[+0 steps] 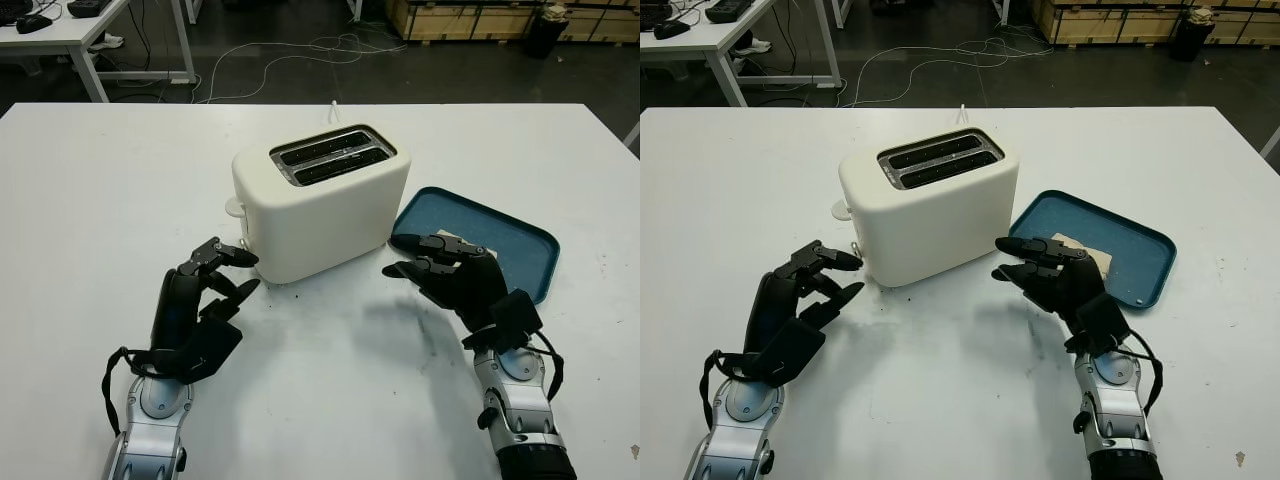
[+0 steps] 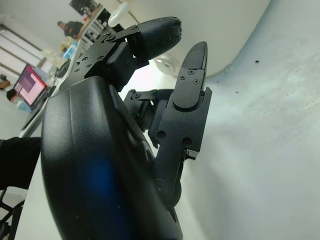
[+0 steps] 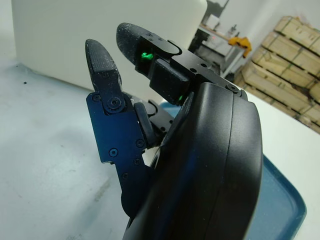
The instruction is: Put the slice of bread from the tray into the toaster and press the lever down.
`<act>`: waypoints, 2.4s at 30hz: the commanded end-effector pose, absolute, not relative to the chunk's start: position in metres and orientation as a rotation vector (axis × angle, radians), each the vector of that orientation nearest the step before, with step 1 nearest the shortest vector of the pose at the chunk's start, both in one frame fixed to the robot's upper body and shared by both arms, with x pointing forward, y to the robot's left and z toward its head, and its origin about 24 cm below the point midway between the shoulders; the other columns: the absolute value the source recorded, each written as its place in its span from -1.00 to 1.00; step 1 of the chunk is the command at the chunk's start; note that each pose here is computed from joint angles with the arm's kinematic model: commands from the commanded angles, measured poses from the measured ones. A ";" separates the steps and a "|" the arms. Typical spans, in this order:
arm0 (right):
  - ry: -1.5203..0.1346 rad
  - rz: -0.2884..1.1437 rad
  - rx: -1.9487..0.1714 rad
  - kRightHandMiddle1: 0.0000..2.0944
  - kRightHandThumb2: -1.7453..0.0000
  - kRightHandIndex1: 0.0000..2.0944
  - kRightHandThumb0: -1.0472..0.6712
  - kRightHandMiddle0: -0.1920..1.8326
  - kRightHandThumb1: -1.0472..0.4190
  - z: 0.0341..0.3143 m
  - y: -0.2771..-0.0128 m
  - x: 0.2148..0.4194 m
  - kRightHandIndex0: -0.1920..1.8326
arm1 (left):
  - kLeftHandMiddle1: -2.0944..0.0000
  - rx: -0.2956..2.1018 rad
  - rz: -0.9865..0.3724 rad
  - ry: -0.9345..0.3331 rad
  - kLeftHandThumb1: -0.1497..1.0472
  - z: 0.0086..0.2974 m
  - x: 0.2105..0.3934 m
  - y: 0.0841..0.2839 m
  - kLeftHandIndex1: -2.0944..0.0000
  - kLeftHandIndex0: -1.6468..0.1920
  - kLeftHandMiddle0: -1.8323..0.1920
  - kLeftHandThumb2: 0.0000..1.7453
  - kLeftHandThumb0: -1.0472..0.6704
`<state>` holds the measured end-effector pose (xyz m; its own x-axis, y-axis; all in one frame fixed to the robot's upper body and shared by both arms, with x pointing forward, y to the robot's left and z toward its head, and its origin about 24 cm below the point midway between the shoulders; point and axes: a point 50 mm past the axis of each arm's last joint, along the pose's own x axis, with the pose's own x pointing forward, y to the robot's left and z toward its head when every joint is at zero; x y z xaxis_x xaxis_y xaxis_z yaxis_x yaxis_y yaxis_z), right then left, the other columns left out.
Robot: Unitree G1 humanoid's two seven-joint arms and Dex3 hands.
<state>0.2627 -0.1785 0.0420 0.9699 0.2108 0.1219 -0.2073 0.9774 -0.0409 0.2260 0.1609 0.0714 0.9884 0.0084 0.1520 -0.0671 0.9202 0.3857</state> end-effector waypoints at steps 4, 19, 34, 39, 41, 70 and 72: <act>-0.157 0.200 -0.019 -1.00 1.00 -0.70 -0.31 0.31 -0.76 0.045 -0.179 0.265 0.33 | -0.56 0.382 0.037 -0.181 0.79 0.074 0.227 0.158 -0.13 0.17 0.22 -0.82 -0.13; -0.387 0.188 -0.172 -1.00 1.00 -0.78 -0.33 0.21 -0.64 0.085 -0.196 0.244 0.25 | -0.56 0.386 0.050 -0.196 0.79 0.074 0.228 0.161 -0.17 0.20 0.22 -0.84 -0.15; -0.555 -0.034 -0.702 -1.00 1.00 -0.98 -0.42 -0.03 -0.69 0.115 -0.244 0.224 0.01 | -0.54 0.390 0.046 -0.200 0.79 0.073 0.227 0.163 -0.16 0.19 0.21 -0.84 -0.17; -0.472 -0.063 -0.878 -1.00 1.00 -1.00 -0.47 -0.13 -0.70 0.099 -0.255 0.232 -0.09 | -0.55 0.384 0.039 -0.208 0.79 0.073 0.227 0.164 -0.16 0.18 0.21 -0.85 -0.16; -0.450 -0.061 -1.005 -1.00 1.00 -1.00 -0.52 -0.22 -0.71 0.091 -0.260 0.236 -0.19 | -0.55 0.380 0.037 -0.208 0.79 0.073 0.227 0.164 -0.16 0.18 0.21 -0.85 -0.16; -0.310 0.042 -1.501 -0.99 1.00 -0.98 -0.98 -0.59 -0.66 0.055 -0.297 0.255 -0.67 | -0.53 0.388 0.032 -0.205 0.79 0.074 0.228 0.163 -0.15 0.19 0.22 -0.84 -0.17; -0.332 0.035 -1.516 -0.98 1.00 -0.97 -0.94 -0.56 -0.66 0.054 -0.296 0.255 -0.64 | -0.53 0.382 0.030 -0.208 0.79 0.074 0.228 0.163 -0.14 0.19 0.22 -0.84 -0.16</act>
